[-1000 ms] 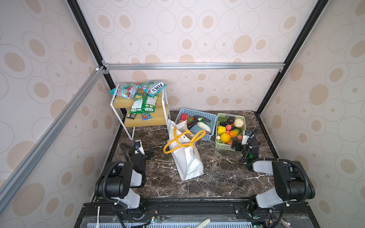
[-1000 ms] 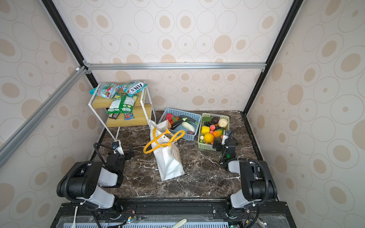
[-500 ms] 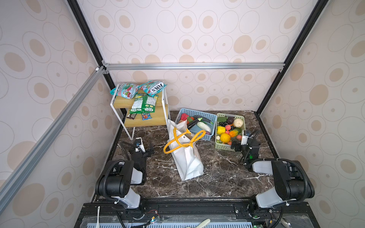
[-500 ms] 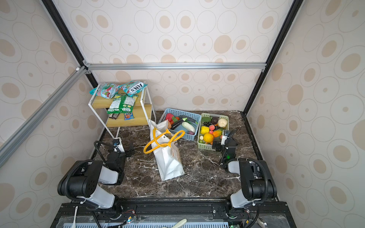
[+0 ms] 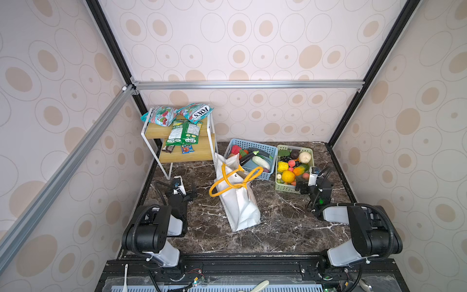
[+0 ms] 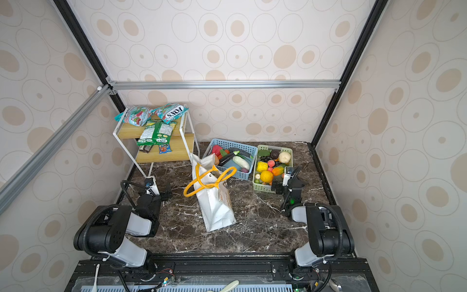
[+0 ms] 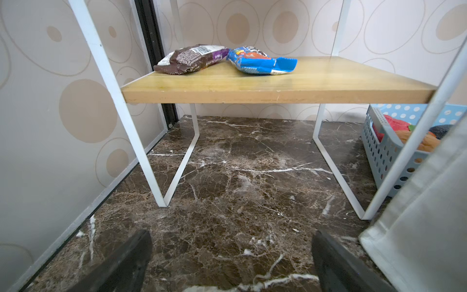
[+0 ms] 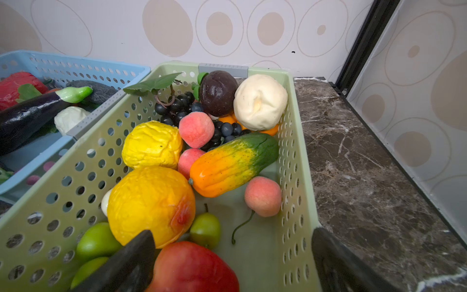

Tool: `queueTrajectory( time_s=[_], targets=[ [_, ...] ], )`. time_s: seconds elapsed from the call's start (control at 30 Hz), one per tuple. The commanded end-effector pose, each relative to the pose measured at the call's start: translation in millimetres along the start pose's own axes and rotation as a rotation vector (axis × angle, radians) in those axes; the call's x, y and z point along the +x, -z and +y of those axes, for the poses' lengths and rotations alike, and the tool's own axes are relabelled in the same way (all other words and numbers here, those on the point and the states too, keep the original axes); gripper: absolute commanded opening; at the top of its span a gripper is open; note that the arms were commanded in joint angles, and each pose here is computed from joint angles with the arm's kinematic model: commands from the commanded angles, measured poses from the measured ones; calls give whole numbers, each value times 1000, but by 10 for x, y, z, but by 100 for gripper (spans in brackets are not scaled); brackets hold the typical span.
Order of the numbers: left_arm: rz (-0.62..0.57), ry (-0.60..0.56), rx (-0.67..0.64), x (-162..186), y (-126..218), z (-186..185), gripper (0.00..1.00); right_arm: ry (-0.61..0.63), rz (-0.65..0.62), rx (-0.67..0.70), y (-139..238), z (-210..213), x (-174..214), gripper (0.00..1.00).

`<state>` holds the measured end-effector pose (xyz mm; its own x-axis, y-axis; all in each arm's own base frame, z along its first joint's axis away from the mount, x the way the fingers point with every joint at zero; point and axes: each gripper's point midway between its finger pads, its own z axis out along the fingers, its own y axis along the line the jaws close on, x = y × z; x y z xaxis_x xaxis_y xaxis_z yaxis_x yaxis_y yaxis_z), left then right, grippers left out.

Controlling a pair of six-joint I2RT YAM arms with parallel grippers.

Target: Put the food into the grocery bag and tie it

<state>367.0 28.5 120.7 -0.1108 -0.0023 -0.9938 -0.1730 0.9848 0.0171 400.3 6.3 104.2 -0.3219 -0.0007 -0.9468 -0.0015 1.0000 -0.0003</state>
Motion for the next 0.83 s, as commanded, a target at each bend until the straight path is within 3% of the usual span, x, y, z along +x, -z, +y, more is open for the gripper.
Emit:
queueTrajectory(
  time_s=[0.0,0.07,0.13,0.17,0.23,0.3,0.43,0.8],
  targets=[
    [-36,-21,-6,-112,-38,-7,99,23,-9,-4,130,18,174,100],
    [-38,-20,-5,-117,-37,-9,99,-43,15,169,79,-274,165,100],
    [-38,-20,-5,-116,-37,-11,99,-7,78,119,-2,-169,195,100],
    [-38,-21,-5,-116,-37,-13,99,20,71,109,-6,-118,191,100],
    [-38,-20,-5,-116,-37,-10,99,84,63,-44,-6,150,187,100],
    [-38,-20,-5,-116,-37,-14,99,89,43,-71,56,196,189,100],
    [-38,-22,-4,-116,-37,-14,99,37,81,50,-50,-7,186,100],
    [-20,-53,37,-98,-81,-108,99,40,86,52,-37,-16,189,100]
  ],
)
